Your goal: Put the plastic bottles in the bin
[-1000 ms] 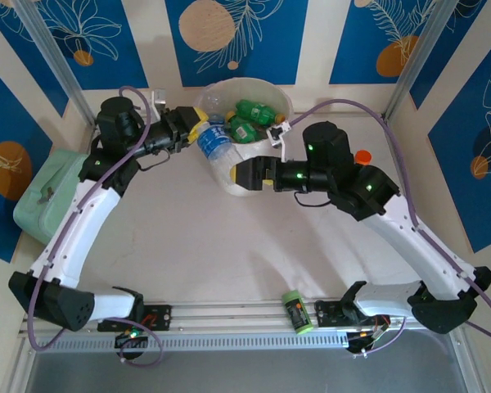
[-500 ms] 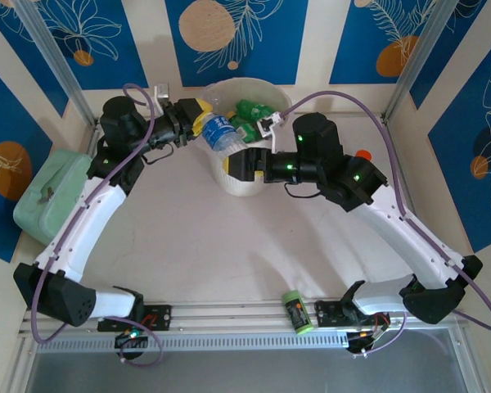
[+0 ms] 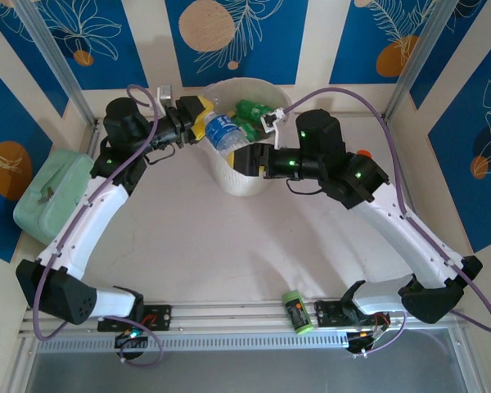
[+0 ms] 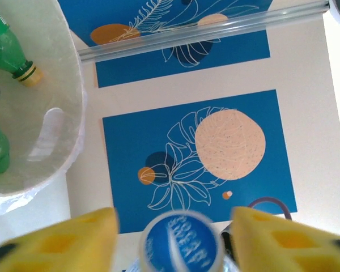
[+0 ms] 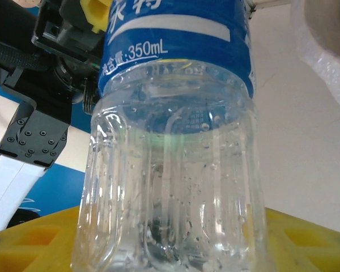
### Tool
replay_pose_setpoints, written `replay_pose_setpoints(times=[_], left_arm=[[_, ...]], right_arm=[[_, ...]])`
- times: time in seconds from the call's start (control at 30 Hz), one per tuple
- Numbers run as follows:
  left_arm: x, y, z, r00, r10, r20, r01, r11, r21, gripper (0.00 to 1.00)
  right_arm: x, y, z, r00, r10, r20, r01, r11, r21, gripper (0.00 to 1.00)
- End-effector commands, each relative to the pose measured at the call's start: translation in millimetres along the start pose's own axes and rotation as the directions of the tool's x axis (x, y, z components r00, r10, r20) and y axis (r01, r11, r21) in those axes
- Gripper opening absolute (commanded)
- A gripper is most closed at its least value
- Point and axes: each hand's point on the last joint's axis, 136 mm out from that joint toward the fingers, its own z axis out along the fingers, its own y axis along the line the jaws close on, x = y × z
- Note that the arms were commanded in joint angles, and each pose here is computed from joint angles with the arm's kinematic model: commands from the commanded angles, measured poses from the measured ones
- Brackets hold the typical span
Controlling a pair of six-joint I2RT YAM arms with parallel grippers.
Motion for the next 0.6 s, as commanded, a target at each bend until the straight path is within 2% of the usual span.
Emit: replay_pose_setpoints(times=[0.0,0.13,0.3,0.43,0.57], left_arm=[[3,-9,0,0.998,0.064,-0.001,-0.064,0.998,0.022,1.00],[-1,-11,-17,0.975,0.221,0.036,-0.215,0.968,-0.128,1.00],[-11,-1,-56,0.894,0.435,0.104,-0.372,0.853,-0.366,1.00],[-11,14,-77,0.853,0.511,0.107,-0.411,0.783,-0.467,1.00],[-5,44,-85,0.860,0.506,0.072,-0.397,0.749,-0.531,0.99]], right_arm=[[-17,4,-7,0.998,-0.017,0.056,0.016,1.000,0.005,0.59],[-34,-15,-14,0.995,0.014,0.099,-0.021,0.997,0.070,0.59],[-65,-48,-20,0.986,0.078,0.144,-0.097,0.987,0.128,0.59],[-85,-66,-13,0.987,0.089,0.133,-0.110,0.981,0.159,0.58],[-103,-84,0,0.991,0.077,0.108,-0.097,0.975,0.199,0.58]])
